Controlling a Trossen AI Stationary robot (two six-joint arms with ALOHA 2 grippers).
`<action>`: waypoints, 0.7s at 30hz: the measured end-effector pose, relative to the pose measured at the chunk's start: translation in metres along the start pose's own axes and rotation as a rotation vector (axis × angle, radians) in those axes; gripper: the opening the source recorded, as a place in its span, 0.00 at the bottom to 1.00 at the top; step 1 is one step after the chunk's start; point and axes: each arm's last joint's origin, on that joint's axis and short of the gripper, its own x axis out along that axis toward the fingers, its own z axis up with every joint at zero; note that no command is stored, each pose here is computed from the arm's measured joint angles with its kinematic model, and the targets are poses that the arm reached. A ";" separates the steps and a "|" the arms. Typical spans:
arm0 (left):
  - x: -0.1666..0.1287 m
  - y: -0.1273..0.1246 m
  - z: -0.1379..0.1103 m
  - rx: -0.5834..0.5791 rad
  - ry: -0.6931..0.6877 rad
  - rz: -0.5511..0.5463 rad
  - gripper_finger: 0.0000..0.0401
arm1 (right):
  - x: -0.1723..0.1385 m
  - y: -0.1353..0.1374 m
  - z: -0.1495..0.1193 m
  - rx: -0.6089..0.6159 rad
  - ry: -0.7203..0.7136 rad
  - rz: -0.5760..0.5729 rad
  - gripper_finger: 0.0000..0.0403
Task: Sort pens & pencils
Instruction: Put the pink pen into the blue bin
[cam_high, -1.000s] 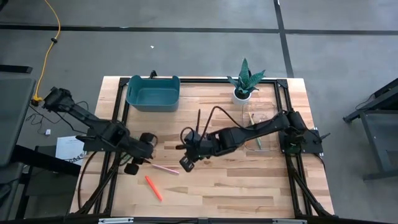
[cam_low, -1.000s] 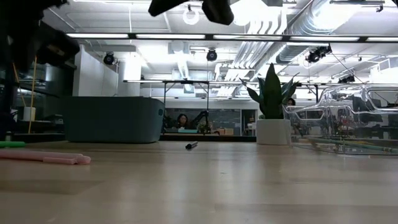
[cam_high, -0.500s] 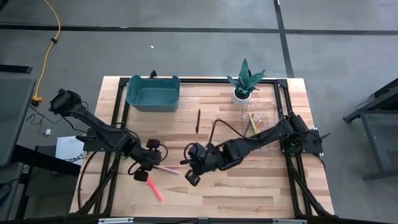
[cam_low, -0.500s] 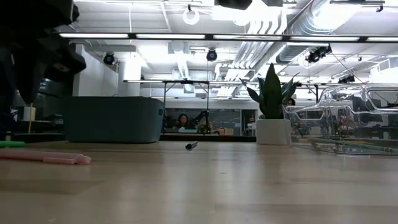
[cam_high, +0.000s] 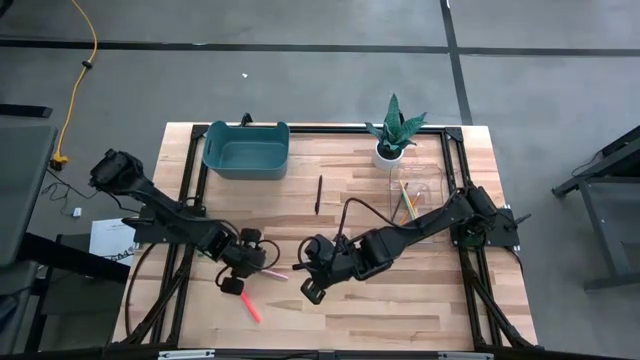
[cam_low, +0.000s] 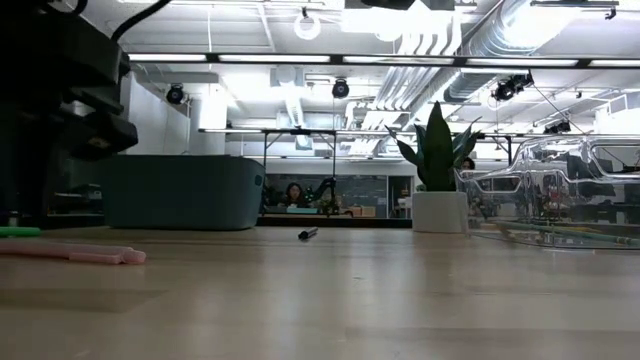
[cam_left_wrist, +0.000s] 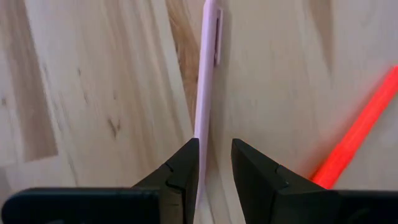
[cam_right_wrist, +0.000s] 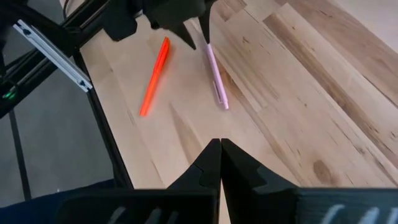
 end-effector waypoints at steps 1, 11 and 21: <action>0.002 0.000 0.000 0.000 0.005 0.002 0.21 | 0.000 0.000 0.000 -0.001 0.000 -0.001 0.00; 0.008 0.001 -0.002 -0.005 0.035 0.020 0.21 | -0.001 -0.001 -0.001 -0.007 0.002 -0.015 0.00; 0.015 0.001 -0.002 -0.022 0.056 0.039 0.21 | -0.004 -0.002 -0.001 -0.009 -0.003 -0.028 0.00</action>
